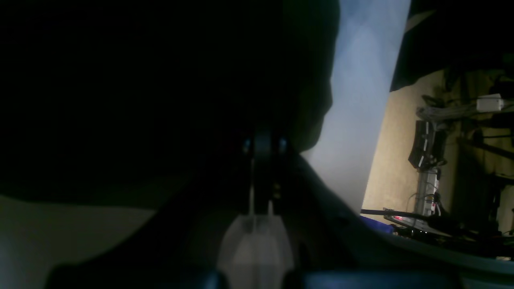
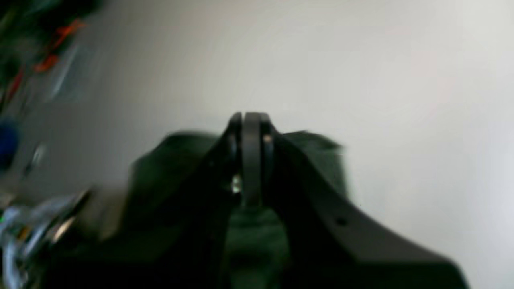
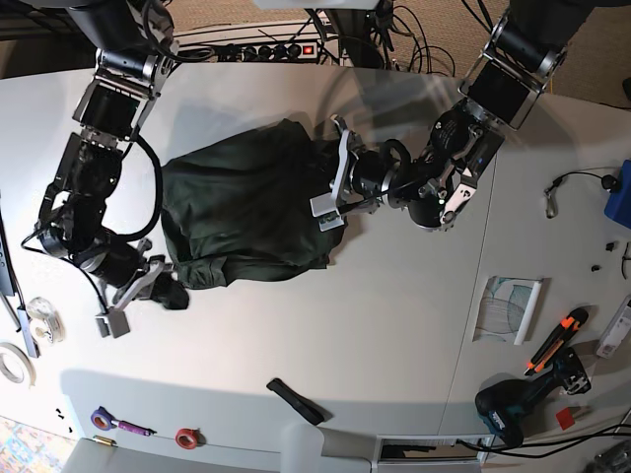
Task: Layout the t-shirt on the table in an organized manner, then fold the t-shirt properly
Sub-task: 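Smooth the folded shirt with the right gripper and release with the left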
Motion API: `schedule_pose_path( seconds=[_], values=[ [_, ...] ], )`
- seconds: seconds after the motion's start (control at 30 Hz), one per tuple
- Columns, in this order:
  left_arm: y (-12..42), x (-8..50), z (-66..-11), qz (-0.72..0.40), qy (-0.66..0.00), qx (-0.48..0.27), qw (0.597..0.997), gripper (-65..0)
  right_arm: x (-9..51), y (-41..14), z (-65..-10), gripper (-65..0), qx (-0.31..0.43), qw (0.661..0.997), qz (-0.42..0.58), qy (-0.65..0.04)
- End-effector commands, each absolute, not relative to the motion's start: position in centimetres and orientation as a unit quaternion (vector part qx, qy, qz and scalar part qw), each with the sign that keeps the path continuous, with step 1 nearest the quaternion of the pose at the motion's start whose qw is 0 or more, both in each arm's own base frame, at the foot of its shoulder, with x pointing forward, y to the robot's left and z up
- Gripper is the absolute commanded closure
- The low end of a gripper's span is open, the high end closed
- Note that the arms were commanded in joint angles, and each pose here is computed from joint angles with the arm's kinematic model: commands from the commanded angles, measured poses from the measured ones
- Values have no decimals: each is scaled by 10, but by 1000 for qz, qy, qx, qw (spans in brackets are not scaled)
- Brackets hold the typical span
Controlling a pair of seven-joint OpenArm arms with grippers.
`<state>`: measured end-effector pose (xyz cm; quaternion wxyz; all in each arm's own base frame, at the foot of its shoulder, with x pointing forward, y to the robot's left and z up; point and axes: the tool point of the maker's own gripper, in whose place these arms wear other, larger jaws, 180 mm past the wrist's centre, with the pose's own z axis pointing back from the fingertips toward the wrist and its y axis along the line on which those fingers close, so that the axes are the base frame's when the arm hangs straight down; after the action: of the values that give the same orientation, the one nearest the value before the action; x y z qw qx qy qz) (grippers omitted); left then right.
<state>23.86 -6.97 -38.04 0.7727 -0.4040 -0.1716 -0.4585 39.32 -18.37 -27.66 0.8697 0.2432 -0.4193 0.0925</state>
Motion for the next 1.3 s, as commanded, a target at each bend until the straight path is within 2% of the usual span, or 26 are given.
schedule_pose_path(
  seconds=[0.0, 0.13, 0.2, 0.33, 0.57, 0.7, 0.77, 0.83, 0.97, 1.1, 1.27],
  values=[
    [-76, 248, -364, -461, -196, -414, 760, 0, 394, -184, -266, 0, 244, 861, 97, -436],
    [-76, 248, -364, -461, -196, -414, 760, 0, 367, -172, -304, 0, 260, 877, 84, -396],
    [-77, 248, -364, -461, -197, -415, 759, 0, 359, -170, -322, 0, 245, 887, 74, -384],
    [-77, 248, -364, -461, -196, -415, 759, 0, 367, -192, -335, 0, 164, 895, 61, -410],
    [-77, 242, -367, -460, -191, -419, 759, 0, 393, -226, -319, 0, 56, 898, 61, -432],
    [-77, 241, -368, -460, -189, -420, 759, 0, 404, -265, -306, 0, -32, 899, 15, -436],
    [-77, 241, -368, -461, -191, -420, 759, 0, 408, -277, -298, 0, -50, 895, -1, -442],
    [-78, 243, -366, -459, -196, -422, 757, 0, 412, -270, -288, 0, -5, 887, -8, -462],
    [-88, 248, -345, -445, -233, -466, 729, 0, 406, -232, -271, 0, 150, 862, 11, -484],
    [-89, 264, -294, -382, -283, -542, 694, 0, 390, -230, -278, 0, 183, 856, 24, -482],
    [-58, 303, -233, -339, -387, -545, 663, 0, 360, -209, -291, 0, 259, 849, 45, -458]
  ],
)
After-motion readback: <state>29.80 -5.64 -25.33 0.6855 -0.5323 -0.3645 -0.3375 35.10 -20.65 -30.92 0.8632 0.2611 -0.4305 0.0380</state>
